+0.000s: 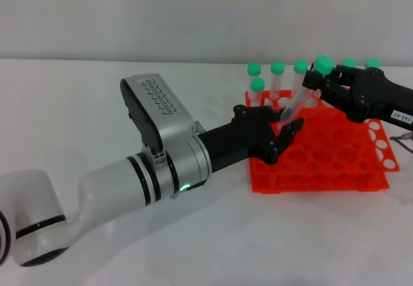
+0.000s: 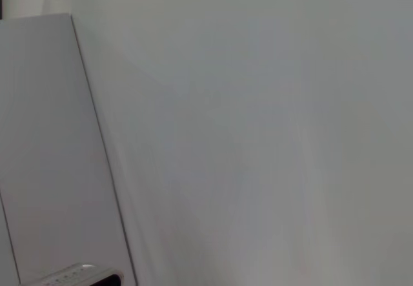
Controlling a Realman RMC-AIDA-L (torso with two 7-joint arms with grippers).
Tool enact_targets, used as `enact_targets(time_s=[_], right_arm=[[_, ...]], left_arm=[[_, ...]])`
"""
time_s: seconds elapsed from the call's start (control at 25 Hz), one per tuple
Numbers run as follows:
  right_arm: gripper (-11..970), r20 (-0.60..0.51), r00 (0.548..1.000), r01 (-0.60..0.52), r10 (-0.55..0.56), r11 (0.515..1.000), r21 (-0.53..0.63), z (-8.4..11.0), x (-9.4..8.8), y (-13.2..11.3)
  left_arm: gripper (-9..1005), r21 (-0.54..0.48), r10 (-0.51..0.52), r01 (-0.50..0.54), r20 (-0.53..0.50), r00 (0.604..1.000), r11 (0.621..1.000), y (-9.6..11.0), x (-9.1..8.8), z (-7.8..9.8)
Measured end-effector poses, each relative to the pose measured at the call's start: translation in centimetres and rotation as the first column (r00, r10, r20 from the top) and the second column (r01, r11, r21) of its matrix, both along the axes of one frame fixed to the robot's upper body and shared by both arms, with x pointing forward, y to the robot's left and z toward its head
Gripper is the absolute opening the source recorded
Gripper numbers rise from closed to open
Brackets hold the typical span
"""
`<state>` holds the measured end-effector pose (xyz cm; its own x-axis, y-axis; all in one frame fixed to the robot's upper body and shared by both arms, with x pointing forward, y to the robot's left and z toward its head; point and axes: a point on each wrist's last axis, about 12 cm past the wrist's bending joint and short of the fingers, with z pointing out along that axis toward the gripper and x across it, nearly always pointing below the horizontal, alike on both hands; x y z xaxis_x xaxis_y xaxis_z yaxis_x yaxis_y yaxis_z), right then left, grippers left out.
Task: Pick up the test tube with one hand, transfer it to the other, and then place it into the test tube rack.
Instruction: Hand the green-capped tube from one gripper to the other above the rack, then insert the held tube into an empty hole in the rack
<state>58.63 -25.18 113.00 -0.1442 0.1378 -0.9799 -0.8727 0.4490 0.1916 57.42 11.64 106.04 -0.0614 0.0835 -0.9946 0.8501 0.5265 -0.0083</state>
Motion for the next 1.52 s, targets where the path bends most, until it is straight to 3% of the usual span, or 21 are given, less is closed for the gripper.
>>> enact_targets(time_s=[0.08, 0.28, 0.56, 0.96, 1.0, 1.24, 1.36, 1.4, 1.48, 1.52], right_arm=[[213, 0.003, 1.0, 0.008, -0.008, 1.0, 0.003, 0.0, 0.0, -0.2], [217, 0.022, 0.999, 0.026, -0.026, 1.0, 0.006, 0.2, 0.1, -0.5], [222, 0.064, 0.996, 0.057, -0.057, 0.998, 0.013, 0.8, 0.5, -0.9], [229, 0.092, 0.988, 0.125, -0.123, 0.992, -0.016, 1.2, 1.6, -1.1], [230, 0.093, 0.987, 0.135, -0.133, 0.991, -0.022, 1.2, 1.7, -1.0], [234, 0.105, 0.982, 0.164, -0.159, 0.985, -0.048, 1.1, 2.5, 0.0], [237, 0.106, 0.981, 0.172, -0.165, 0.983, -0.065, 0.9, 2.8, 0.6], [237, 0.104, 0.981, 0.175, -0.166, 0.982, -0.078, 0.7, 2.9, 1.2], [239, 0.105, 0.981, 0.174, -0.165, 0.981, -0.084, 0.6, 3.0, 1.6], [240, 0.108, 0.981, 0.174, -0.163, 0.98, -0.093, 0.5, 3.1, 1.9]], left_arm=[[207, 0.0, 0.014, -0.014, 0.003, 1.0, 1.0, -0.1, -0.1, -0.1], [386, 0.007, 0.045, -0.045, 0.017, 0.999, 0.999, -0.4, -0.4, -0.3], [527, 0.005, 0.097, -0.097, 0.069, 0.993, 0.995, -0.2, -1.3, -0.8], [783, -0.087, 0.304, -0.297, 0.091, 0.948, 0.951, 3.0, -2.8, -1.5], [814, -0.127, 0.352, -0.34, 0.09, 0.932, 0.932, 4.2, -3.3, -1.7], [880, -0.166, 0.433, -0.409, 0.152, 0.889, 0.898, 6.6, -4.8, -2.0], [881, -0.165, 0.513, -0.488, 0.185, 0.839, 0.857, 8.2, -5.3, -2.3], [881, -0.17, 0.578, -0.554, 0.189, 0.794, 0.815, 9.6, -5.7, -2.6], [881, -0.171, 0.594, -0.569, 0.188, 0.783, 0.804, 9.9, -5.8, -2.7], [880, -0.175, 0.631, -0.607, 0.183, 0.754, 0.775, 10.9, -6.1, -2.9]])
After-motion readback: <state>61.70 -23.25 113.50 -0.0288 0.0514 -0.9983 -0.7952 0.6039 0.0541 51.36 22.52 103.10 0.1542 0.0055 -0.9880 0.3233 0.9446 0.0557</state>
